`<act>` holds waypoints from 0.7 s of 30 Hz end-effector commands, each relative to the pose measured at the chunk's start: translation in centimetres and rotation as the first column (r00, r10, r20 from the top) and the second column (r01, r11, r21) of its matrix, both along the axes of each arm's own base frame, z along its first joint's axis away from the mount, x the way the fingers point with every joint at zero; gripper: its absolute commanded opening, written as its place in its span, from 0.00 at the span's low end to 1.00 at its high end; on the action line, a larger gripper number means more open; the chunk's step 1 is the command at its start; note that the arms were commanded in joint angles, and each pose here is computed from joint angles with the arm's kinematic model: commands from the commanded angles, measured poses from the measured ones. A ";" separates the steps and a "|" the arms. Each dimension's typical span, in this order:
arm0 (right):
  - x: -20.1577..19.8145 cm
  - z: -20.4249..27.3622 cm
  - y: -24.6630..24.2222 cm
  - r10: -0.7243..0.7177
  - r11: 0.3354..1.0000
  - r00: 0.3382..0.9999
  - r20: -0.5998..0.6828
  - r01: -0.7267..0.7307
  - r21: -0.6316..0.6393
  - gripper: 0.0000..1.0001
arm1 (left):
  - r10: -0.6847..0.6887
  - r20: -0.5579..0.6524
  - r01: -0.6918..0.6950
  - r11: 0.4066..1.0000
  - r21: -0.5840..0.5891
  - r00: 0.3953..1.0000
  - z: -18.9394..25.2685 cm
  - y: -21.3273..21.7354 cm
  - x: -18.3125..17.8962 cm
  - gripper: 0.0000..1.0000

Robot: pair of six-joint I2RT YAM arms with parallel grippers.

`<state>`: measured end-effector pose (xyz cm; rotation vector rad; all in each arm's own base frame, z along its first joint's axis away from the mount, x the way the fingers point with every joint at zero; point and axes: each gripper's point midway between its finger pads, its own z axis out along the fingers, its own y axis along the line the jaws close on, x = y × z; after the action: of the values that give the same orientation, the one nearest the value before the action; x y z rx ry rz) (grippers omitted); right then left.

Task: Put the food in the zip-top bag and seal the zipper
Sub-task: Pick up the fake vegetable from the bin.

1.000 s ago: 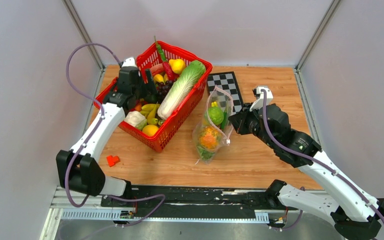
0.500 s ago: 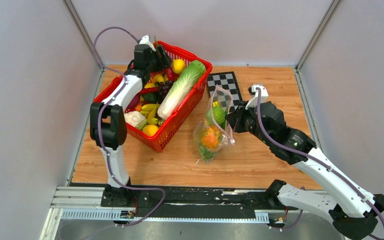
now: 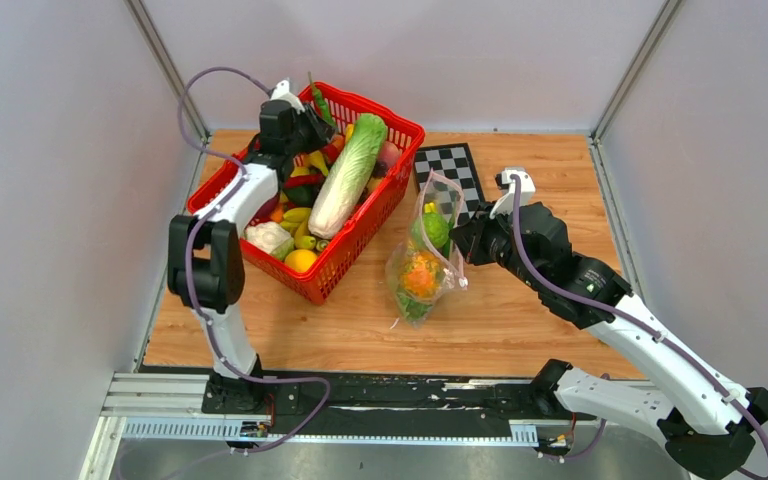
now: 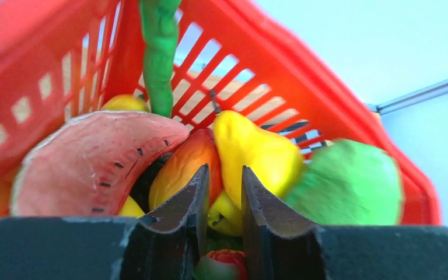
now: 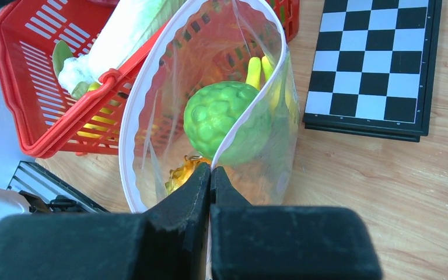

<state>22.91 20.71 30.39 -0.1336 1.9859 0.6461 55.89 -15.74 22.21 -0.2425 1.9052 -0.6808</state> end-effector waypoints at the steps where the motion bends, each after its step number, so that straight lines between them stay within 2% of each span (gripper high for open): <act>1: 0.1 3.0 0.3 0.009 0.997 0.998 0.070 -0.014 0.070 0.00 | 0.033 0.268 -0.048 0.997 0.052 0.963 11.9 2.2 -3.7 0.06; 10: -0.2 3.0 0.1 0.008 0.997 0.998 0.069 -0.013 0.081 0.00 | 0.117 0.417 -0.200 0.967 0.160 0.901 17.3 6.5 -12.0 0.05; 14: -0.1 3.1 0.3 0.012 0.996 0.997 0.072 -0.018 0.087 0.00 | 0.078 0.499 -0.181 0.970 0.161 0.863 21.2 6.1 -16.1 0.05; 16: -0.1 3.2 0.3 0.010 0.996 0.997 0.073 -0.017 0.089 0.00 | 0.031 0.542 -0.112 0.987 0.117 0.840 23.6 4.7 -18.4 0.05; 18: 0.0 3.1 0.4 0.013 0.996 0.997 0.073 -0.019 0.088 0.00 | -0.073 0.590 0.025 0.996 0.088 0.804 26.2 2.1 -20.9 0.05; 21: 0.0 3.3 0.5 0.015 0.995 0.997 0.074 -0.022 0.094 0.00 | -0.204 0.640 0.202 0.976 0.077 0.741 28.9 -1.8 -24.0 0.05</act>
<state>22.55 20.75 30.78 -0.1414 1.9762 0.6688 36.57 -12.72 45.94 0.0102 1.3924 -0.5703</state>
